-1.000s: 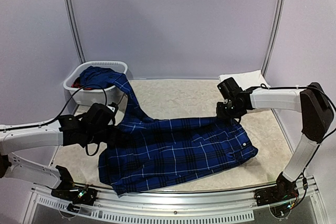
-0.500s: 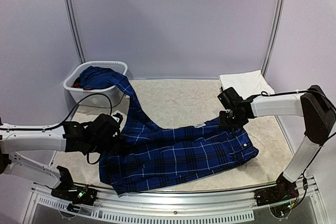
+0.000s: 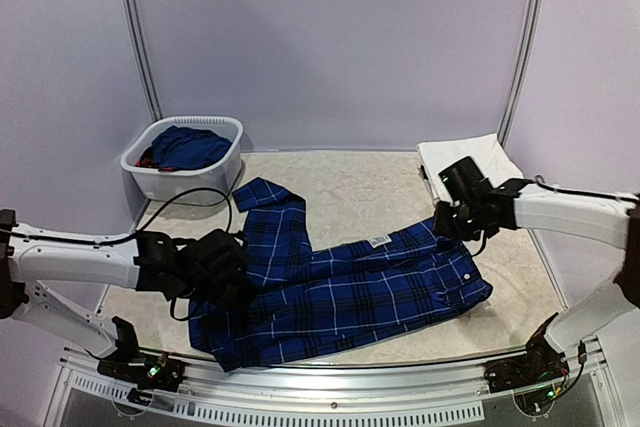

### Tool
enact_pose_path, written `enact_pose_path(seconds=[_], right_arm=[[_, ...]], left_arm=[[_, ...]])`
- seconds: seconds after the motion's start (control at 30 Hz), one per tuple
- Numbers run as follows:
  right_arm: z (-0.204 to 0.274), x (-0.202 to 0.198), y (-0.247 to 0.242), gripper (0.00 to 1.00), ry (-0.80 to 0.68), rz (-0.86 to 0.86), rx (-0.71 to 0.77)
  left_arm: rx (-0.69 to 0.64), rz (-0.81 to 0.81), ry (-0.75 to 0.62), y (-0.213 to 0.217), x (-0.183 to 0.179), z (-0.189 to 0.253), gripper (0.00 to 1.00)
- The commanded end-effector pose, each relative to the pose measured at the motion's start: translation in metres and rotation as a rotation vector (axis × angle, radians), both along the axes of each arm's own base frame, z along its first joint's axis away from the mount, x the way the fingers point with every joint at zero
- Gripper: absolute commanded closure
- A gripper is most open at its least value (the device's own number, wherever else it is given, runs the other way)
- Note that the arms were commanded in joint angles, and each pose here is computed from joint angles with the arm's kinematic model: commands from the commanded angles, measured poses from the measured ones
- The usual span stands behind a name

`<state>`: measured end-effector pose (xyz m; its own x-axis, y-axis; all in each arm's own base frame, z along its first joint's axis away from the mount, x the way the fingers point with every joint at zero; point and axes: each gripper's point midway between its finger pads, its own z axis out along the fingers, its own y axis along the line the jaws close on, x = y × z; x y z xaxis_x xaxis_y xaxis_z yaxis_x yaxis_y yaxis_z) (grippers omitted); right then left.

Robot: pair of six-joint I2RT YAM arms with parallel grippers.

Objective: Fold and stack the mixed laundry pile
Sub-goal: Fold the 1/3-folded shirt at the center of the board.

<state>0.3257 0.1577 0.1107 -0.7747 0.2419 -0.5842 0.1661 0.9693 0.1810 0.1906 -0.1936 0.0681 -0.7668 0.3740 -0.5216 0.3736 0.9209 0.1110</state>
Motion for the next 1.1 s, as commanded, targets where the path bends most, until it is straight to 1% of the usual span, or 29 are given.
enact_pose_path(seconds=[0.0,0.03,0.13,0.17,0.2,0.27,0.33,0.4,0.47,0.57,0.7,0.9,1.07], right_arm=[[0.042,0.000,0.021,0.66,-0.081,0.098,0.107],[0.045,0.003,0.026,0.66,-0.080,0.110,0.110],[0.040,0.016,0.039,0.70,-0.063,0.132,0.112],[0.039,0.020,0.044,0.73,-0.060,0.137,0.120],[0.039,0.027,0.053,0.79,-0.061,0.153,0.140],[0.025,0.036,0.066,0.82,-0.030,0.184,0.149],[0.014,0.043,0.078,0.85,-0.006,0.219,0.171],[-0.004,0.047,0.084,0.89,0.046,0.240,0.181],[-0.024,0.044,0.086,0.92,0.113,0.257,0.188],[-0.056,0.028,0.078,0.93,0.196,0.265,0.153],[-0.076,0.008,0.064,0.94,0.247,0.256,0.124],[-0.093,-0.014,0.048,0.94,0.277,0.235,0.115],[-0.109,-0.026,0.024,0.94,0.298,0.174,0.030]], left_arm=[[-0.073,-0.031,-0.051,-0.011,0.001,0.033,0.56],[-0.092,-0.035,-0.064,-0.012,0.001,0.040,0.53],[-0.135,-0.042,-0.123,-0.015,0.007,0.063,0.49],[-0.139,-0.037,-0.146,-0.014,0.010,0.070,0.49],[-0.129,-0.030,-0.175,-0.013,0.014,0.075,0.48],[-0.111,-0.010,-0.203,-0.011,0.022,0.080,0.50],[-0.108,0.011,-0.217,-0.013,0.032,0.078,0.54],[-0.121,0.018,-0.203,-0.018,0.040,0.071,0.56],[-0.116,0.026,-0.181,-0.022,0.047,0.061,0.58],[-0.096,0.029,-0.147,-0.027,0.057,0.044,0.61],[-0.076,0.018,-0.098,-0.034,0.061,0.020,0.64],[-0.025,0.004,-0.009,-0.029,0.048,-0.010,0.71],[-0.007,0.017,0.093,-0.016,0.024,-0.040,0.73]])
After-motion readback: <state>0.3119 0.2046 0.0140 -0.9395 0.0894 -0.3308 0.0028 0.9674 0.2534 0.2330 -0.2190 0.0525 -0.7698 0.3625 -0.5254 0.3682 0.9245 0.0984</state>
